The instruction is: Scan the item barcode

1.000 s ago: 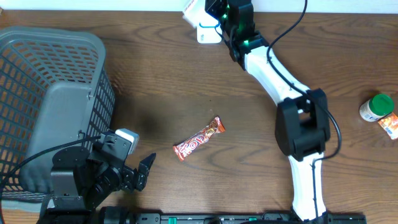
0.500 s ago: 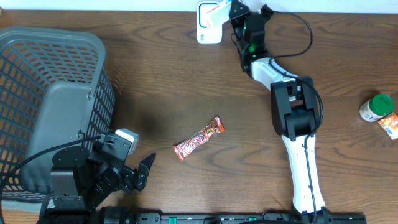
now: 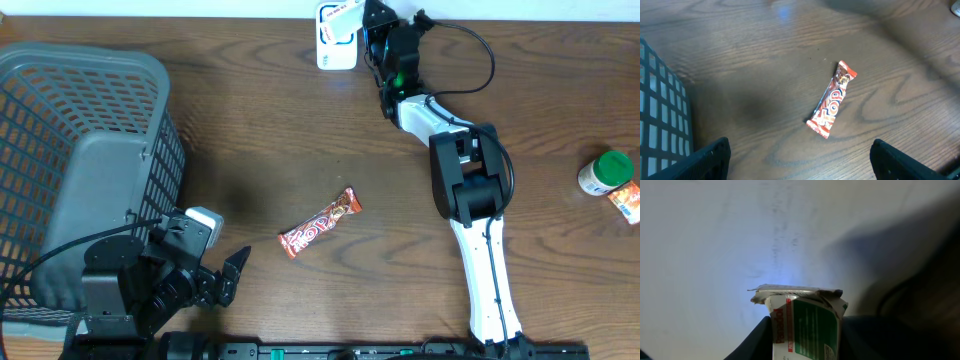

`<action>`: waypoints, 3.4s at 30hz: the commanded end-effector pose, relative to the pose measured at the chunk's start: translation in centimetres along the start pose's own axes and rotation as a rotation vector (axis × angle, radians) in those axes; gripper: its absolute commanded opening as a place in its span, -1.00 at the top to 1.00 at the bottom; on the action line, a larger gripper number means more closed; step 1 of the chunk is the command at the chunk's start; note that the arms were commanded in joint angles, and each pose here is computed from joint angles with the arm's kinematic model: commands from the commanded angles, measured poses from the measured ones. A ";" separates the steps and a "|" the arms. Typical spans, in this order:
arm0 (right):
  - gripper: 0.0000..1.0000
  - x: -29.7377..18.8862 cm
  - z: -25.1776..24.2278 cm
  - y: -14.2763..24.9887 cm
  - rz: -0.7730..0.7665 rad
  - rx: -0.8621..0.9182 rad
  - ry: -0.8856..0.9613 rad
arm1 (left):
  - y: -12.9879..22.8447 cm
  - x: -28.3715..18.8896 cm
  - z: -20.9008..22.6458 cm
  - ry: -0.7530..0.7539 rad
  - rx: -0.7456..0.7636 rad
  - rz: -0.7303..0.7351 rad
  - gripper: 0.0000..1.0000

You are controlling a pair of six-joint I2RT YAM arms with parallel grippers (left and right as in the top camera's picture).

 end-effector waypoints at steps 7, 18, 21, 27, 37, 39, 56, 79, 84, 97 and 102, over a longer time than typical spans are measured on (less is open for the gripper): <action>0.52 0.0 1.3 1.0 0.008 -0.080 -0.075 | 0.1 0.1 -0.2 0.016 0.016 0.001 -0.74; 0.81 -2.7 7.6 -2.1 0.175 -0.344 0.142 | 0.1 0.1 -0.2 0.016 0.016 0.001 -0.74; 0.63 -5.2 9.4 -3.6 0.174 -0.463 0.295 | 0.1 0.1 -0.2 0.016 0.016 0.001 -0.73; 0.11 -10.2 10.6 -4.3 0.253 -0.521 0.517 | 0.1 0.1 -0.2 0.016 0.016 0.001 -0.75; -0.61 -14.9 2.6 0.5 0.559 -0.477 0.873 | 0.1 0.1 -0.2 0.016 0.016 0.001 -0.74; -0.67 -14.7 1.0 2.3 0.625 -0.455 0.873 | 0.1 0.1 -0.2 0.016 0.016 0.001 -0.74; 0.09 -13.1 -5.0 8.6 0.633 -0.366 0.921 | 0.1 0.1 -0.2 0.016 0.016 0.001 -0.74; 0.54 -12.1 -6.9 8.5 0.567 -0.330 0.930 | 0.1 0.1 -0.2 0.016 0.016 0.001 -0.74; 0.98 -12.2 -7.9 9.0 0.588 -0.310 0.937 | 0.1 0.1 -0.2 0.016 0.016 0.001 -0.74; 0.97 -13.7 -3.4 6.5 0.524 -0.358 0.975 | 0.1 0.1 -0.2 0.016 0.016 0.001 -0.74; 0.97 -15.9 1.1 3.2 0.408 -0.459 1.030 | 0.1 0.1 -0.2 0.016 0.016 0.001 -0.74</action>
Point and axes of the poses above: each gripper's point midway between its finger pads, its own x axis out along the fingers, its own z axis along the line the jaws close on, y = z × x, the point moved 5 cm from there along -x, back along the fingers, and after that the axes turned 6 degrees about -x, right-handed, at the moved point
